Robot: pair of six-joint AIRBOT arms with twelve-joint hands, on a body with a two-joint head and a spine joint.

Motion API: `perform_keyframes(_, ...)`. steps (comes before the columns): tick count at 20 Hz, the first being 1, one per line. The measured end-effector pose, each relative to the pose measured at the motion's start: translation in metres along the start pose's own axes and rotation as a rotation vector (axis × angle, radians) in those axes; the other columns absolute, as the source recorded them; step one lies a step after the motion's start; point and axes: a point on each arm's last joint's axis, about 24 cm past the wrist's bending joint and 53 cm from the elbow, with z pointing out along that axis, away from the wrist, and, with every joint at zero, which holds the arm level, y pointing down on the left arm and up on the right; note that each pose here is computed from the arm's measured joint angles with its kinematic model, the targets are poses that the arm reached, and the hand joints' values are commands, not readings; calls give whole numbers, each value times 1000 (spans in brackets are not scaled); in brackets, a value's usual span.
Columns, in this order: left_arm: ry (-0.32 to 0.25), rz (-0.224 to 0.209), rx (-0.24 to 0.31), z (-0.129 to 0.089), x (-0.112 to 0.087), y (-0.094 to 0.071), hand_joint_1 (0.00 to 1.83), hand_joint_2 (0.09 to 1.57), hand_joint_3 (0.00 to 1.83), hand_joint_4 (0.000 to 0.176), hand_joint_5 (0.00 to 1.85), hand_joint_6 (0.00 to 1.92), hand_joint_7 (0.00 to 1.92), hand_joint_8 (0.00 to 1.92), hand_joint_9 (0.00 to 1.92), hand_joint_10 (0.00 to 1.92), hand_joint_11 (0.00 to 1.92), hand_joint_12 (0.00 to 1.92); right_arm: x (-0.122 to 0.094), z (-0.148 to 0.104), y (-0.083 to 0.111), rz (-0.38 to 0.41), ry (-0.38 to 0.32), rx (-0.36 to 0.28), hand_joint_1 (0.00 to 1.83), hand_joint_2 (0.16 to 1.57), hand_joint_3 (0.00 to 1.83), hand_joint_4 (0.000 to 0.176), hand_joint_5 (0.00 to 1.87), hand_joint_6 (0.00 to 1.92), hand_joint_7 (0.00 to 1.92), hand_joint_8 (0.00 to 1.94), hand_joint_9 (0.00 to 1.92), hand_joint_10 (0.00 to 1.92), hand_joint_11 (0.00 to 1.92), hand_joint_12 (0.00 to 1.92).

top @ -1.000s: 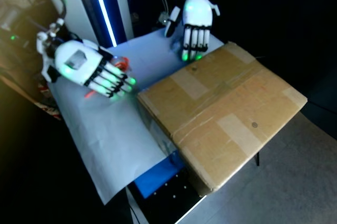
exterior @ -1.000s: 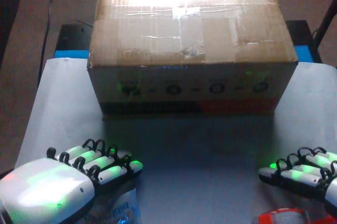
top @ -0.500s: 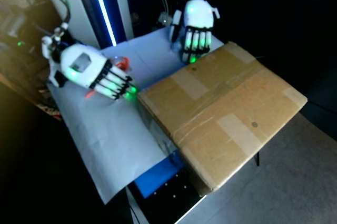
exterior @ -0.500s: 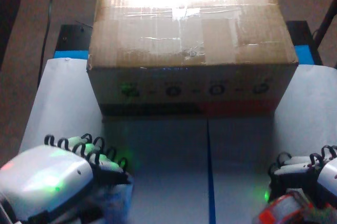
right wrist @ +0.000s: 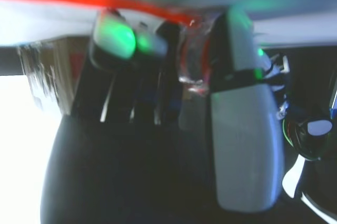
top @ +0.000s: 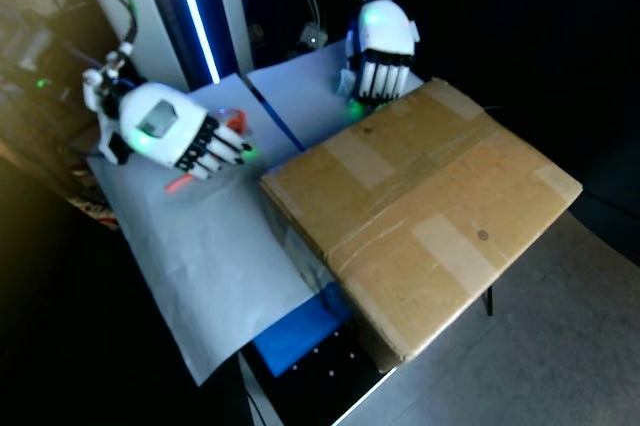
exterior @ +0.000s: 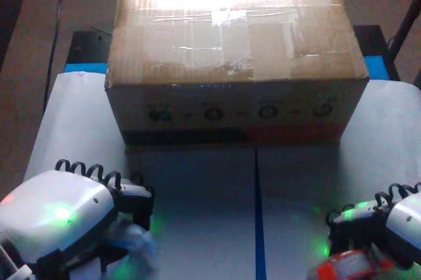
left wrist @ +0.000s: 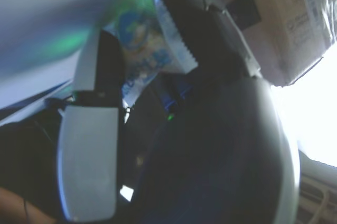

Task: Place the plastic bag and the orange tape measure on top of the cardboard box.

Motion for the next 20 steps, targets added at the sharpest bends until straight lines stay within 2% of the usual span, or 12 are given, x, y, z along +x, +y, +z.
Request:
perform_keyframes(2,-7,-18,1,3,-6,2,1365,1181,0,0,716,1088,840,1213,939,1415,900,1525,-3,2,4,-34,11,-6,1228,1219,0,0,852,905,764,1631,1016,1643,1029,1800)
perform_keyframes(4,11,-72,1,0,-12,8,1344,1232,1,0,628,1191,698,1407,849,1485,908,1520,-6,2,9,-52,14,-20,1242,1194,0,0,893,841,812,1563,1053,1550,1063,1700)
perform_keyframes(7,39,-95,-2,-8,-16,11,1346,1224,0,0,647,1225,724,1365,843,1475,838,1544,-14,1,29,-82,6,-67,1231,1214,0,0,881,865,748,1645,1015,1745,1047,1821)
perform_keyframes(9,28,-80,3,-12,-23,9,1356,1189,0,0,702,1151,798,1268,927,1394,861,1522,-20,-1,36,-94,-7,-85,1188,1145,0,0,953,983,825,1846,1035,1919,1134,1920)
perform_keyframes(11,-5,-66,30,-15,-36,-1,1346,1221,0,0,650,1237,753,1334,822,1479,774,1543,-26,-5,44,-110,-22,-104,1183,1102,0,0,1003,960,874,1941,1073,1921,1193,1921)
perform_keyframes(12,-24,-53,51,-17,-43,-8,1347,1216,0,0,658,1239,764,1311,829,1464,766,1543,-29,-7,50,-119,-27,-118,1207,1215,3,0,863,954,720,1772,986,1921,1074,1921)
perform_keyframes(15,-79,-8,81,-23,-68,-18,1346,1218,0,0,666,1236,764,1320,807,1485,684,1540,-41,-11,59,-145,-54,-138,1241,1192,1,0,938,785,774,1601,969,1740,991,1826)
perform_keyframes(16,-117,4,89,-26,-82,-21,1347,1212,0,0,682,1239,773,1298,813,1464,672,1526,-48,-13,64,-160,-69,-150,1235,1202,2,0,923,813,747,1636,986,1799,1021,1888)
perform_keyframes(17,-149,17,105,-27,-94,-25,1342,1223,1,0,662,1284,734,1335,809,1476,672,1545,-54,-15,69,-172,-88,-164,1191,1100,0,0,1029,917,843,1929,1036,1915,1147,1919)
perform_keyframes(18,-185,25,128,-27,-105,-32,1351,1200,0,0,701,1227,808,1250,824,1435,690,1498,-62,-19,78,-191,-111,-192,1222,1182,0,0,969,829,733,1728,924,1908,990,1921)
perform_keyframes(19,-214,34,151,-28,-115,-39,1351,1199,0,0,703,1217,826,1237,810,1441,682,1485,-68,-22,83,-200,-132,-208,1209,1081,0,0,1101,774,874,1801,981,1918,1049,1921)
perform_keyframes(20,-240,43,175,-28,-123,-46,1355,1186,0,0,745,1148,838,1210,834,1419,698,1462,-74,-25,88,-210,-152,-222,1242,1185,0,0,956,783,785,1587,988,1921,1056,1921)
